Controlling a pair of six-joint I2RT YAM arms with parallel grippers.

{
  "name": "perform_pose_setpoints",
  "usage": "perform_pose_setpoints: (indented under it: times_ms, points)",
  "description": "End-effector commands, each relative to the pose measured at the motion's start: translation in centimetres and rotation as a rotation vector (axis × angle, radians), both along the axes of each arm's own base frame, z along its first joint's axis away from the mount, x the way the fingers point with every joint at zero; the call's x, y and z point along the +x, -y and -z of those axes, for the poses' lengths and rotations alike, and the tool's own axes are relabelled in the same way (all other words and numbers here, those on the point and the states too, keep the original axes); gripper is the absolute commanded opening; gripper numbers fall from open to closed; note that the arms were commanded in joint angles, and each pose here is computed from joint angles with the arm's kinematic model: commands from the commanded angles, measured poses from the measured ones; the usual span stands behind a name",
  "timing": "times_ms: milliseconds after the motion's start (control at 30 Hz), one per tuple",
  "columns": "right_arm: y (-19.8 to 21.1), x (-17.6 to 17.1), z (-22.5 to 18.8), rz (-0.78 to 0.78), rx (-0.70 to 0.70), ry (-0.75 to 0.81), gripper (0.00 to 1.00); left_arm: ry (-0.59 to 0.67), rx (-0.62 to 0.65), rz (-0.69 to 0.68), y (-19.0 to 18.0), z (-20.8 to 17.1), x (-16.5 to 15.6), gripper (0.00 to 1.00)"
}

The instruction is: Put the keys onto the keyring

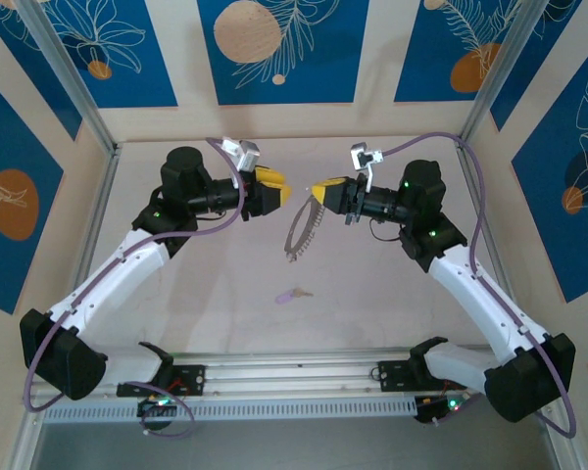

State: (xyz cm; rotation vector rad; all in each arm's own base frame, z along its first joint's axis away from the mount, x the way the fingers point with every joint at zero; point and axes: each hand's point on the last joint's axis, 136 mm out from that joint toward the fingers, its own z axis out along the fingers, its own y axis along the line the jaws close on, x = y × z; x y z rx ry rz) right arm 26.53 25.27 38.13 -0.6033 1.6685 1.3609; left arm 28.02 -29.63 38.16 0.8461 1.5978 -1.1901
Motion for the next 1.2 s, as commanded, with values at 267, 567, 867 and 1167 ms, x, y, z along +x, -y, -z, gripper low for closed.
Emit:
perform_pose_setpoints:
  times_ms: [267, 567, 867, 1167]
  points:
    - [0.14, 0.07, -0.18, 0.018, 0.033, 0.007, 0.0, 0.013, -0.013, -0.02, -0.16, 0.34, 0.02, 0.45]
    - [0.13, -0.06, 0.09, 0.018, 0.034, 0.0, 0.0, 0.006, -0.021, -0.005, 0.03, 0.04, -0.12, 0.49]
    - [0.27, -0.11, -0.07, 0.025, 0.028, 0.01, 0.0, 0.004, -0.02, 0.017, 0.35, -0.16, -0.14, 0.51]
    - [0.2, -0.02, -0.25, 0.022, 0.031, 0.018, 0.0, 0.008, -0.018, 0.023, 0.43, -0.37, -0.08, 0.52]
